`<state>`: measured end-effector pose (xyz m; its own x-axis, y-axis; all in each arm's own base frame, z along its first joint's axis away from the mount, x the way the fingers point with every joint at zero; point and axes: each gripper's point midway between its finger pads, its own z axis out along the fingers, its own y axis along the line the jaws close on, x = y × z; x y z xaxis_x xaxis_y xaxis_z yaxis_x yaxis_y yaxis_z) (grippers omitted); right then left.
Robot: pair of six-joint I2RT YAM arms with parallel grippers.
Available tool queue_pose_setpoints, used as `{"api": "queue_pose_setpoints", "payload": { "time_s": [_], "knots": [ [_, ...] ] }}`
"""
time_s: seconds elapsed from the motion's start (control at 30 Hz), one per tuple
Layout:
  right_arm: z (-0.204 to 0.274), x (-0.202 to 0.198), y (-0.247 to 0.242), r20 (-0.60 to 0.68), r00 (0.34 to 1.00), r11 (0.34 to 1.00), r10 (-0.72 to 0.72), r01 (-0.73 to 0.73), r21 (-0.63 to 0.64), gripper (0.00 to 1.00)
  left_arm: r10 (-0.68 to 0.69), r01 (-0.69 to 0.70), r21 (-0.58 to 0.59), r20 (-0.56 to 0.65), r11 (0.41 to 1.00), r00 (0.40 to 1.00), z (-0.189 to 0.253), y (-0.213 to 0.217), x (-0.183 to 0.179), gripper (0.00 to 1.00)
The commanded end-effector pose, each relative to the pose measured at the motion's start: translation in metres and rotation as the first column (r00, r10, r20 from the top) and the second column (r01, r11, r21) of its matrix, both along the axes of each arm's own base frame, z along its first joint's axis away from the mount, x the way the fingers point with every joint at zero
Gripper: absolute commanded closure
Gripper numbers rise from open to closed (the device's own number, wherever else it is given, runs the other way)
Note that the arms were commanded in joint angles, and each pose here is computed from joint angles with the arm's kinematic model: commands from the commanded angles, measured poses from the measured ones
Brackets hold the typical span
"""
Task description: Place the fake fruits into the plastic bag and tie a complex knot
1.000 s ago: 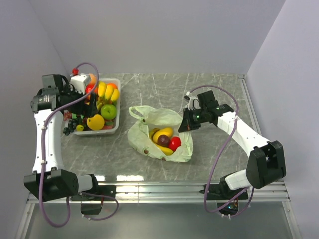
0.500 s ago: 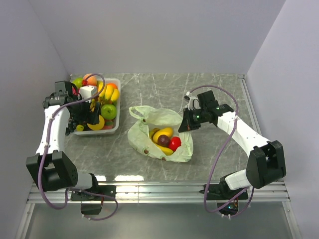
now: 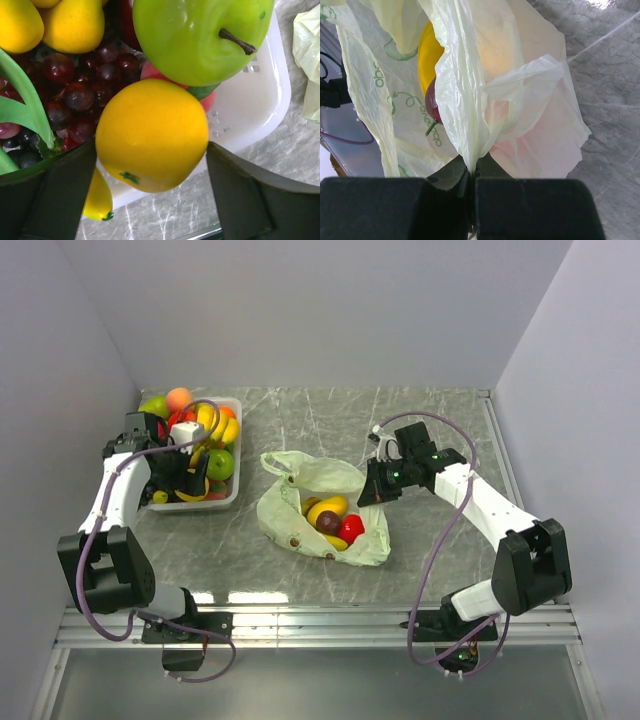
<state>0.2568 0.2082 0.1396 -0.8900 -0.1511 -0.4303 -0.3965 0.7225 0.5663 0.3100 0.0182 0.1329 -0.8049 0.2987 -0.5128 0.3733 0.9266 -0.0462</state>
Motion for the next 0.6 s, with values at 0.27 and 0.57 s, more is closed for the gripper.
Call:
{"api": "queue_pose_setpoints", "payload": {
  "time_s": [0.27, 0.57],
  "knots": [
    [0.011, 0.009, 0.001, 0.044, 0.999, 1.000, 0.006, -0.006, 0.008, 1.00, -0.012, 0.016, -0.036, 0.117, 0.999, 0.993, 0.049, -0.010, 0.010, 0.33],
    [0.016, 0.011, 0.005, 0.047, 0.999, 0.999, 0.004, -0.006, 0.031, 1.00, -0.149, 0.262, -0.218, 0.430, 0.940, 0.891, 0.204, -0.101, 0.022, 0.48]
  ]
}}
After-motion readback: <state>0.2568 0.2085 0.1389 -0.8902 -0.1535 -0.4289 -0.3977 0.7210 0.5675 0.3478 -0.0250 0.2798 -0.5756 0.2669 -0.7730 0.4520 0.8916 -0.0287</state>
